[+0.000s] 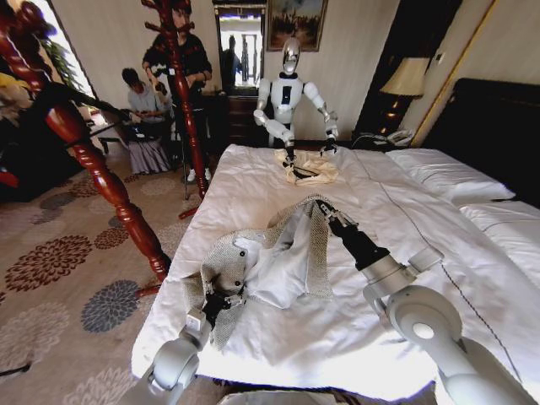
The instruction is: Pick up the clothes from the bed and hang them on the clothes hanger.
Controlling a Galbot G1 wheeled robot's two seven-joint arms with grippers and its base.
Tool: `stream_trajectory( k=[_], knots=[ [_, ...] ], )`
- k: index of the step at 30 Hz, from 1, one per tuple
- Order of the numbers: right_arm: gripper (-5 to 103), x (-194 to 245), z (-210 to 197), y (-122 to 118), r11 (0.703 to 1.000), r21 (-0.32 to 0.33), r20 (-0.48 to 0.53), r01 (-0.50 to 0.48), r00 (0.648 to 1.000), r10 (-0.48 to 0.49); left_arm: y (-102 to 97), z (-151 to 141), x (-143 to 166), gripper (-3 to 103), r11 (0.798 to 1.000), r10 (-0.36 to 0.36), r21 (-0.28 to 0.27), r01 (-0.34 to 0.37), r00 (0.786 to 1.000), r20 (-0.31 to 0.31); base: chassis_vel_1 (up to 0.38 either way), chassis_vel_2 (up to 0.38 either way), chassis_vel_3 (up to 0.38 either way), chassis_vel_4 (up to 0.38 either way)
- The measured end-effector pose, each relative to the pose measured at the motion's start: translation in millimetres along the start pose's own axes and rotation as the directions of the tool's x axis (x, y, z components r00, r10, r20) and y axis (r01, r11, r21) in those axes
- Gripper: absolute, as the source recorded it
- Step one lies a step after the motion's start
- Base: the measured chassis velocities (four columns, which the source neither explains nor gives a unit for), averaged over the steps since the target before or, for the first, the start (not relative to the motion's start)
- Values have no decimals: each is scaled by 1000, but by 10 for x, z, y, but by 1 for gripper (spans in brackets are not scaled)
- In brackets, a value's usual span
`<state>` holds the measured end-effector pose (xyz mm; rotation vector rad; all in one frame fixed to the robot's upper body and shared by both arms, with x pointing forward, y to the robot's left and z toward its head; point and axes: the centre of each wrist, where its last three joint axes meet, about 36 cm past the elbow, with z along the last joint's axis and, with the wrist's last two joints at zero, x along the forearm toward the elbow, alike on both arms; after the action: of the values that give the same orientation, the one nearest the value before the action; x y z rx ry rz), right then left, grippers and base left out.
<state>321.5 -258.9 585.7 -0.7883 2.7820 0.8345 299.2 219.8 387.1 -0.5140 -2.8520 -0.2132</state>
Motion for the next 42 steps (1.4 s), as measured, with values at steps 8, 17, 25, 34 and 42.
stream_trajectory(
  k=[8,17,25,34,42],
  knots=[
    [2,18,10,23,1000,-2,0,2,1000,-2,114,-23,-7,100,999,-41,7,41,999,5,0,0,0,0],
    [2,37,3,52,1000,0,-1,7,1000,-7,90,-52,-28,100,998,-52,36,51,998,20,0,0,0,0],
    [2,34,-1,53,1000,4,-6,10,1000,-10,0,-42,-48,100,997,-43,58,42,999,30,0,0,0,0],
    [2,34,2,53,1000,4,-8,11,1000,-11,39,-30,-72,100,996,-54,78,52,998,26,0,0,0,0],
    [2,32,4,48,1000,2,-5,10,1000,-10,89,-42,-60,89,993,-56,109,53,998,26,0,0,0,0]
  ],
)
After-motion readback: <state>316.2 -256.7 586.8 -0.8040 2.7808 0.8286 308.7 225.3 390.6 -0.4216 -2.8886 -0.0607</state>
